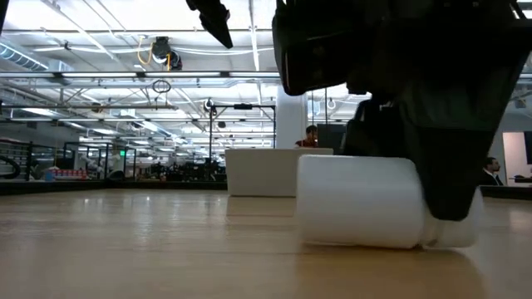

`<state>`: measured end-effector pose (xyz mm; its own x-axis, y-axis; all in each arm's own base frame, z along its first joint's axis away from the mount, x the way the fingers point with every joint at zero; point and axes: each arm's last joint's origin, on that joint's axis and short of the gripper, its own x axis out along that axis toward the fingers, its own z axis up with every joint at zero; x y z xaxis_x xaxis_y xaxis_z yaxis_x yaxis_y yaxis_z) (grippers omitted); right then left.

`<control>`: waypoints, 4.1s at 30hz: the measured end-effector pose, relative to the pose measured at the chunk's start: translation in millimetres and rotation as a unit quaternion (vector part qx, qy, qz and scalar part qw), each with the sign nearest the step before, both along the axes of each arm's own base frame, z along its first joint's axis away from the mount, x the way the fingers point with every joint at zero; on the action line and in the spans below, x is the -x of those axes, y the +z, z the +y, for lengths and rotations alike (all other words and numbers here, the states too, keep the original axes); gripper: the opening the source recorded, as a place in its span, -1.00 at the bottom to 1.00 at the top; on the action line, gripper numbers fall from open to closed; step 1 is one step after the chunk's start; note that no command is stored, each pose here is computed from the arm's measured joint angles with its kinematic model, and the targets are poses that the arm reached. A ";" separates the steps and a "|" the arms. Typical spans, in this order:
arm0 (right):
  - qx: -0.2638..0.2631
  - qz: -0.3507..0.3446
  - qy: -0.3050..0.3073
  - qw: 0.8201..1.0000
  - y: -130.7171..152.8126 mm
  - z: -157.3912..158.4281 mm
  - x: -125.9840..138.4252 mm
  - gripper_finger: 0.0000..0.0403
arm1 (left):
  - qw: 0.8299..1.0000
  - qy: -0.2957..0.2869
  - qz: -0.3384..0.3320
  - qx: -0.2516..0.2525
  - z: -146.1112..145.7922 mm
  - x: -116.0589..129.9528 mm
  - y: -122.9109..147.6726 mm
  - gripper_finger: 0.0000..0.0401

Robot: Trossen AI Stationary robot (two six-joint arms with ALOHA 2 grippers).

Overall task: Pick and place pill bottles into a basket
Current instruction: Put the white pill bottle into the gray bin

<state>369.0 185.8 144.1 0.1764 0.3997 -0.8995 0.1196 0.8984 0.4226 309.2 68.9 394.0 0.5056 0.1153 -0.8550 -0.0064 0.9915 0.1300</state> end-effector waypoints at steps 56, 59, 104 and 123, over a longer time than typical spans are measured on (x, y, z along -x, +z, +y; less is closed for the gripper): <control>0.386 -0.154 -0.075 0.906 225.5 -158.5 118.7 -0.29 | 0.942 -0.128 -0.305 0.058 9.3 -60.8 -61.3 0.61; 0.378 -0.129 -0.083 0.913 224.1 -163.6 122.7 -0.29 | 0.937 -0.128 -0.321 0.054 9.7 -62.2 -61.9 0.61; 0.327 -0.057 -0.014 0.943 259.2 -178.9 57.0 -0.29 | 0.913 -0.165 -0.368 0.068 7.2 -66.5 -59.8 0.61; 0.331 -0.056 -0.007 0.942 258.5 -179.1 56.8 -0.29 | 0.911 -0.165 -0.369 0.078 4.5 -77.5 -70.0 0.61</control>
